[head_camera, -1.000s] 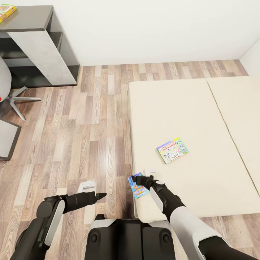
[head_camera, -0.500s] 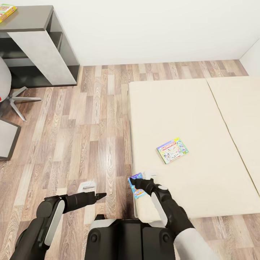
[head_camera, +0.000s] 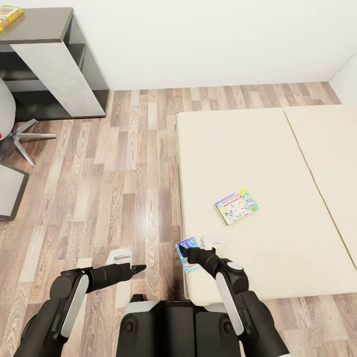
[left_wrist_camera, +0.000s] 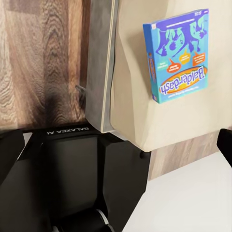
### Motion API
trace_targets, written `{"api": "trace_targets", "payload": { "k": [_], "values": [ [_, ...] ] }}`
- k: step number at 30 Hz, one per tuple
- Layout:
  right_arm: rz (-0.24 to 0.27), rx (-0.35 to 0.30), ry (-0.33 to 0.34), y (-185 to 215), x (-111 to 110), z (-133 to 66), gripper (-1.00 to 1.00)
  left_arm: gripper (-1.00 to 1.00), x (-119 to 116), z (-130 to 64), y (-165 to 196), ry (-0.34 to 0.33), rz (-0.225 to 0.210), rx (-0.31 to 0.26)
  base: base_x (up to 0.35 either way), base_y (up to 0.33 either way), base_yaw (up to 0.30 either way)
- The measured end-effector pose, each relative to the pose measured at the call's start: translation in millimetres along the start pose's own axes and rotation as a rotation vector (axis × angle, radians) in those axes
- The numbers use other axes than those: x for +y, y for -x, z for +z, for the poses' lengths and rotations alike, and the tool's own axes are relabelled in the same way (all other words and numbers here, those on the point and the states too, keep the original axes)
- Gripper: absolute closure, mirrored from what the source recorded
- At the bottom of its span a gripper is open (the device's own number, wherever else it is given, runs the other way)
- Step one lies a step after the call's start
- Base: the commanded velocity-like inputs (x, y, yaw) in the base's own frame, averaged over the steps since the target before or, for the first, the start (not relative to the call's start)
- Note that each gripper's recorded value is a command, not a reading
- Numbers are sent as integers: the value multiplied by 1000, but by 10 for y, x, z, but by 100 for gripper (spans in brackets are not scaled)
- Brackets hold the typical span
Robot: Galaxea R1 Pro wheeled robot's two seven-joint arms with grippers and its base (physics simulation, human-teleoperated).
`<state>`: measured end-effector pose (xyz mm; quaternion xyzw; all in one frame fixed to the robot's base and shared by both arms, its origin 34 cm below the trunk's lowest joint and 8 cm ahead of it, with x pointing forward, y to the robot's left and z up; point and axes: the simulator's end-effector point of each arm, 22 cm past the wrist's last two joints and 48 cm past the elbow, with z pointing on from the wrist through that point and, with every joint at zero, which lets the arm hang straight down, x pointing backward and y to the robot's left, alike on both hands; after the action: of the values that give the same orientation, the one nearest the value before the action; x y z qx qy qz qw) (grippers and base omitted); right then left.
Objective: Put all the toys in the child's room - the three board games (two on the bed and one on the table), the two jigsaw puzzles on the table, and the tennis ball on the table - inside the toy box on the table in the child's room.
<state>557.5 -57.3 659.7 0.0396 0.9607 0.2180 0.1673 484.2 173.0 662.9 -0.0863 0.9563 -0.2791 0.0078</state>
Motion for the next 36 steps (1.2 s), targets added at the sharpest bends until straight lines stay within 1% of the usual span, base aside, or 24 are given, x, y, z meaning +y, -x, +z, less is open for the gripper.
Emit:
{"api": "trace_targets", "payload": {
  "k": [23, 36],
  "values": [
    [-10, -25, 3, 112, 54, -87, -100, -100, -70, -82, 90, -5, 14, -24, 0, 0, 0],
    [-17, -28, 4, 125, 72, -95, -100, -100, -82, -95, 102, -7, 16, -28, 0, 0, 0]
  ]
}}
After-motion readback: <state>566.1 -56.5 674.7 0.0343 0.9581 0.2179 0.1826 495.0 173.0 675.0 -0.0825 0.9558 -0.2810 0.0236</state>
